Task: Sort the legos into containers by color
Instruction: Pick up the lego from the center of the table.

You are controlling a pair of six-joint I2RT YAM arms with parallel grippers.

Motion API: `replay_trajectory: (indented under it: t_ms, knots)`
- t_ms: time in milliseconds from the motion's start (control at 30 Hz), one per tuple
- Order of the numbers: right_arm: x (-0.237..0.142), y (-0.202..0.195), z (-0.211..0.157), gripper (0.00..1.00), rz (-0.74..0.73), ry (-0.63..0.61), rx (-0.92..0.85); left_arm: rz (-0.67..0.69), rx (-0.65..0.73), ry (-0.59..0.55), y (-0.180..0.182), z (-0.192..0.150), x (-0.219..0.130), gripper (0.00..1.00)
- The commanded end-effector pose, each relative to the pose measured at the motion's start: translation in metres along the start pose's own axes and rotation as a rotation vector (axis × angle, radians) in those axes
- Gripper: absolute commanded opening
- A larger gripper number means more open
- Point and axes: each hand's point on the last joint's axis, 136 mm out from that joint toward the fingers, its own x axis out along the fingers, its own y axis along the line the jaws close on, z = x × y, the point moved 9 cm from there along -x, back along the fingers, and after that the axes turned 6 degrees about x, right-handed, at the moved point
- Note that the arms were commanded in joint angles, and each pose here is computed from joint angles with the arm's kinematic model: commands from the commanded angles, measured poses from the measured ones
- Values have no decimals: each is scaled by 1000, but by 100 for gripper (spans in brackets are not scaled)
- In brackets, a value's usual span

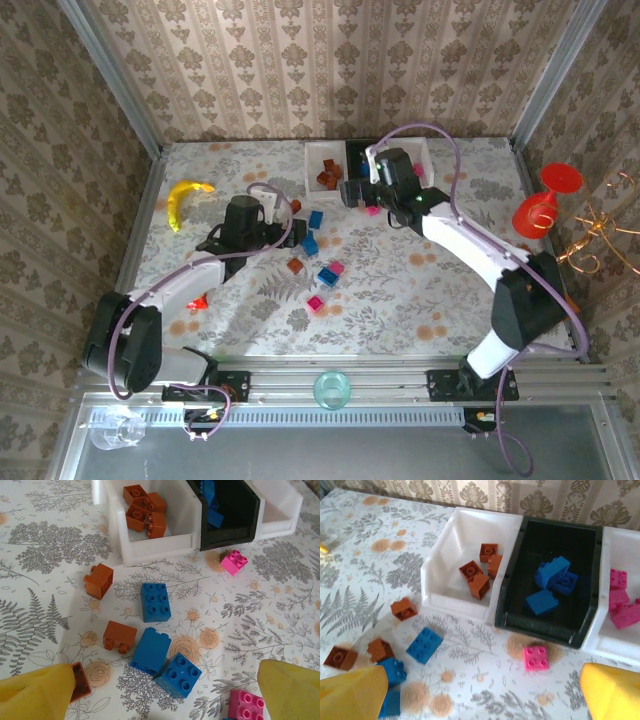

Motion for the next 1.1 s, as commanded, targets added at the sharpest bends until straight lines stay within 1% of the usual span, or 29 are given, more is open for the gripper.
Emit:
replay_trajectory:
  t_ms: [0,100,133,233,400,500,633,733,867,967,1067]
  knots:
    - [-14,-7,-25,100,-41,43,-16,-24,-36,-51,0,6,-9,97]
    - [-25,-3,-44,100,-30,83,-27,-52,-42,-21,-1,-4,-7,99]
    - [-28,-1,-51,100,-24,97,-34,-47,-51,-21,7,-6,-7,100]
    - [-32,6,-69,100,2,137,-45,-98,-20,-7,7,-12,-1,100]
    - [-26,32,-99,100,65,210,-84,-139,37,-3,6,-21,9,100]
    - [-14,48,-119,100,84,260,-129,-116,35,10,8,-27,9,98]
    - [2,69,-141,100,111,328,-208,-13,32,44,17,-30,5,98]
    - [9,82,-153,96,121,377,-279,44,19,61,23,-32,2,98]
    - [7,93,-168,86,122,456,-313,70,10,62,26,-33,0,97]
    - [5,91,-181,79,117,501,-292,70,5,61,26,-33,-1,97]
    - [10,93,-188,72,146,506,-261,63,1,58,25,-32,-1,97]
